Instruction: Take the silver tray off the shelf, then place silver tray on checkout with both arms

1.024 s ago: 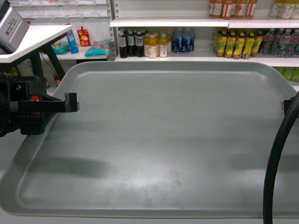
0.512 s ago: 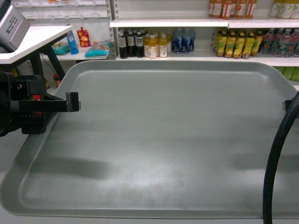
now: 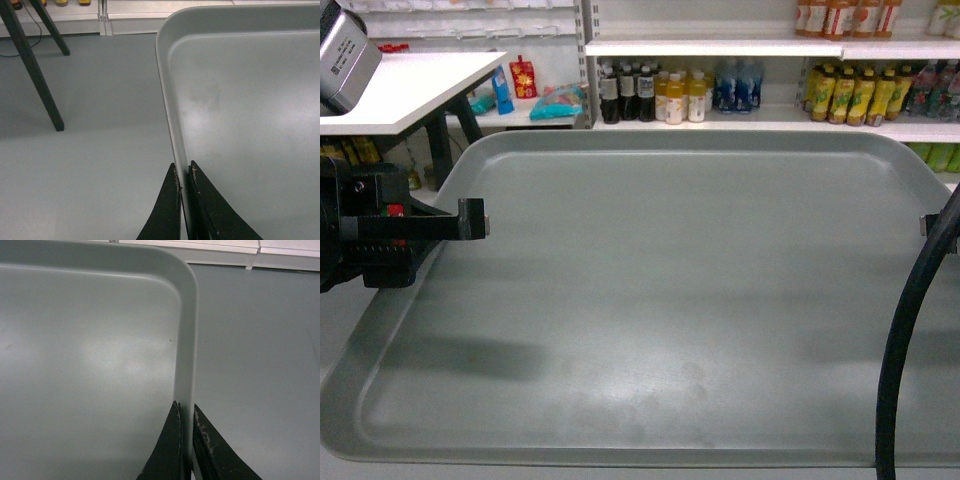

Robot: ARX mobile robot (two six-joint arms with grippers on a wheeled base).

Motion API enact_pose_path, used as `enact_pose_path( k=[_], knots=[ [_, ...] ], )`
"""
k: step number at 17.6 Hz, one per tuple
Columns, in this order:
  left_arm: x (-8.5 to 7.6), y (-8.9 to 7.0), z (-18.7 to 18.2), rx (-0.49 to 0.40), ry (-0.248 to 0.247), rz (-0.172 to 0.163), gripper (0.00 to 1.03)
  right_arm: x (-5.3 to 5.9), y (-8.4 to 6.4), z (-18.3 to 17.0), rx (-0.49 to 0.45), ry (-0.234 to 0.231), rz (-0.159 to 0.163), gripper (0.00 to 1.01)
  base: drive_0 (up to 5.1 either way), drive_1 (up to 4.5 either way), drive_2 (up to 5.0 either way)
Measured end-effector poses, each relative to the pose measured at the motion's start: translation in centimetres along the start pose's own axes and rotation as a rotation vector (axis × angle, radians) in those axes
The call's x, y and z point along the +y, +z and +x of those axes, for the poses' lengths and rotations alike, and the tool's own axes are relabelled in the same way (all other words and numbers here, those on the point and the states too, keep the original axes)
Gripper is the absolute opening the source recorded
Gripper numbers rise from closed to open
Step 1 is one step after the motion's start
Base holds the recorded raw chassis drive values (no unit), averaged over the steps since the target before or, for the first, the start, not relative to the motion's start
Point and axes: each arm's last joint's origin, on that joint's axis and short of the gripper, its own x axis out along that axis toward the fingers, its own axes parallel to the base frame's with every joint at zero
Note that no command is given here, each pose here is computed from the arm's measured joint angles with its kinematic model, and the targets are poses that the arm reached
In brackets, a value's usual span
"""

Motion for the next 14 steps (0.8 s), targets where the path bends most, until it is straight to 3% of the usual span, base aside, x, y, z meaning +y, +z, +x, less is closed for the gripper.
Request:
enact_pose_path(
  k=[14],
  knots=[
    [0.02,-0.01,0.01,0.000,0.000,0.000,0.03,-0.01,0.08,-0.10,-0.002,-0.001,-0.001,0.03,-4.9,2.71,2.1]
  ],
)
